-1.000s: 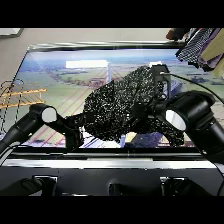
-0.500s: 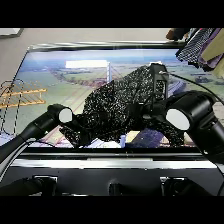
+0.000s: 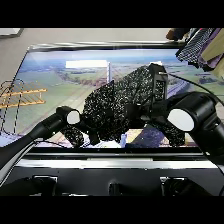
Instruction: Fold the clothes and pants, and hang the long-sleeved shirts on hangers.
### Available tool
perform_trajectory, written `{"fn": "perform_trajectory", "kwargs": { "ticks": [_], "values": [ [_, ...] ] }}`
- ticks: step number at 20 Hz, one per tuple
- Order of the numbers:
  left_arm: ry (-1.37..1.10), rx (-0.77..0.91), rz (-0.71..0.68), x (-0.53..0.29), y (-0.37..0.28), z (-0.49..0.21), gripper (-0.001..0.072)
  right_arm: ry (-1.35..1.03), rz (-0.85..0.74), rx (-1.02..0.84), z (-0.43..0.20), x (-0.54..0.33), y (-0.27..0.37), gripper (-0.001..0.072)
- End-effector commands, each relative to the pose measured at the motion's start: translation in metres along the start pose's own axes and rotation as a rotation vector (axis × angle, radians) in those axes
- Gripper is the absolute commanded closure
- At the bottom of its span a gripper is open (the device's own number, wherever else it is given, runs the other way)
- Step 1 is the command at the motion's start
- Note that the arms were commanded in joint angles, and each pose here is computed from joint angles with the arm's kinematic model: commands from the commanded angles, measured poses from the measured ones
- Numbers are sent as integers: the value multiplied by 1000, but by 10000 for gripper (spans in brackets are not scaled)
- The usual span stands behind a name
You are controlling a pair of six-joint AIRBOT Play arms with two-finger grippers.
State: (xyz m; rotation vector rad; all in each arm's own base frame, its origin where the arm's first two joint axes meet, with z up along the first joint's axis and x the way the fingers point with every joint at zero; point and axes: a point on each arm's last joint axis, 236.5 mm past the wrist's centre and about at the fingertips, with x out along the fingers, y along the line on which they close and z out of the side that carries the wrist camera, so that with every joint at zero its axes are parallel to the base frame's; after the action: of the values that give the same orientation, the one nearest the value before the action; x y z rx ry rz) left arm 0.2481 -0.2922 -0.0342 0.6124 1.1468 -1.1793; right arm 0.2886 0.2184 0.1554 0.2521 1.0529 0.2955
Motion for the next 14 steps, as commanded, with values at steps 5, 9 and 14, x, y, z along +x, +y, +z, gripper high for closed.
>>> {"fn": "perform_trajectory", "kwargs": {
  "ticks": [5, 9, 14],
  "values": [
    [-80, -1, 16, -2, -1, 27, 692, 9, -4, -2, 1, 9, 1, 391],
    [-87, -1, 22, -2, 0, 28, 692, -127, -22, -35, 30, -35, -6, 32],
    [-105, -2, 36, -2, 3, 33, 693, -209, -218, 187, 74, -95, -116, 41]
  ]
}}
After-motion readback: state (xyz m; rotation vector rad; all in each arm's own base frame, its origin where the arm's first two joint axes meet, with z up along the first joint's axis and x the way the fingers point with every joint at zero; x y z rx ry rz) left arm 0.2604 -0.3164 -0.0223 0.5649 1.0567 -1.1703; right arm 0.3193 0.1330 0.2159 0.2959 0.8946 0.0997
